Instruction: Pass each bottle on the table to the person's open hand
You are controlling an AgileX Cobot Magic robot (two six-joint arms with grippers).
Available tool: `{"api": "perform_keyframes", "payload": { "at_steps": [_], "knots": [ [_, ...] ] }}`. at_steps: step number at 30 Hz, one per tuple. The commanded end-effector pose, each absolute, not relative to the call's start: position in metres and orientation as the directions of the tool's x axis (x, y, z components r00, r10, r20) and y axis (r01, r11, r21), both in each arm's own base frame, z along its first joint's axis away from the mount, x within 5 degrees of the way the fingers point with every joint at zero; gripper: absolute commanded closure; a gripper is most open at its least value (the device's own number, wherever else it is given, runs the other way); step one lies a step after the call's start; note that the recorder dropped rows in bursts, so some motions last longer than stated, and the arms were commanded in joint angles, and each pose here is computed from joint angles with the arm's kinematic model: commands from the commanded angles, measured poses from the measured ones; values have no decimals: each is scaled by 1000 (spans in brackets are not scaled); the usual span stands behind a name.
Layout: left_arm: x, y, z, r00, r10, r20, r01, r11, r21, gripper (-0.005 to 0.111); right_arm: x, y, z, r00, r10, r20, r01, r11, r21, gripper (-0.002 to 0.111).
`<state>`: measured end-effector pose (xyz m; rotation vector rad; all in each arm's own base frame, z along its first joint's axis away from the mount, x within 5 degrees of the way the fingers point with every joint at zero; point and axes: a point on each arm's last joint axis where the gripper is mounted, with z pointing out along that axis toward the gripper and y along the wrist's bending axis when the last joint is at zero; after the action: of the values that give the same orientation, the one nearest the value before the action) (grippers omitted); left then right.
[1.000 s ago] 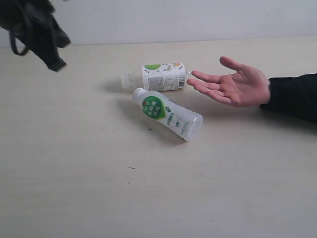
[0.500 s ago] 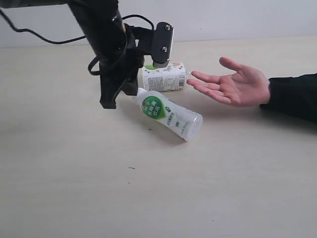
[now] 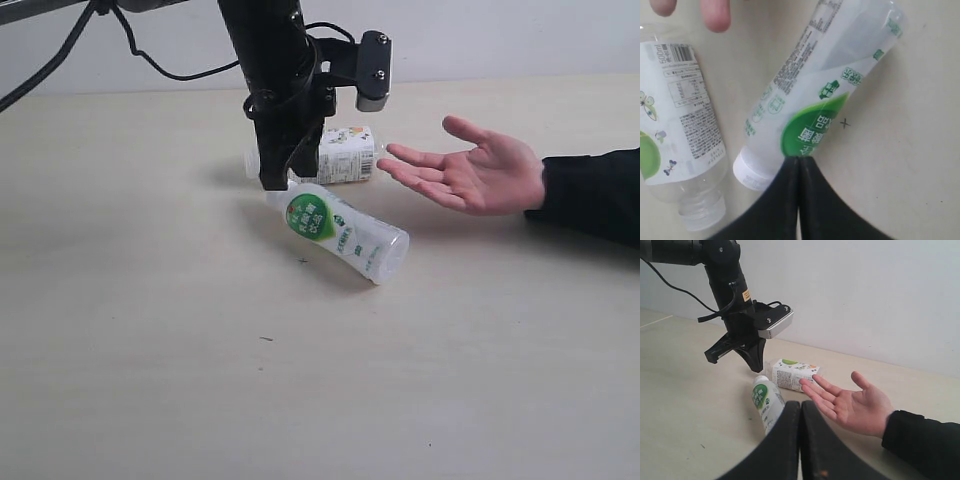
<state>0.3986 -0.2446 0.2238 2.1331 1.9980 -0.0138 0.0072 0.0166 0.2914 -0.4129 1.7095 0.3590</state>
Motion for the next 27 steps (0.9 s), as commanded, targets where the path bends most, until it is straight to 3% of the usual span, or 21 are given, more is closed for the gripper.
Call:
{"api": "perform_keyframes", "payload": {
  "at_steps": [1,3,5,7,27],
  "knots": [
    [398,-247,222,87,984,-156,988,-65,143,95,8,17,291,-151,-65,-986,-466,885,13,108],
    [397,-249,222,127,980,-151,983,-104,148,77,8,17,291,-151,-65,-986,-466,885,13,108],
    [393,-257,221,168,976,-135,975,-145,166,48,8,17,291,-151,-65,-986,-466,885,13,108],
    [389,-264,221,187,974,-132,970,-161,183,41,8,17,291,-151,-65,-986,-466,885,13,108],
    [383,-272,194,238,968,-80,949,-214,233,33,8,17,291,-151,-65,-986,-466,885,13,108]
  ]
}}
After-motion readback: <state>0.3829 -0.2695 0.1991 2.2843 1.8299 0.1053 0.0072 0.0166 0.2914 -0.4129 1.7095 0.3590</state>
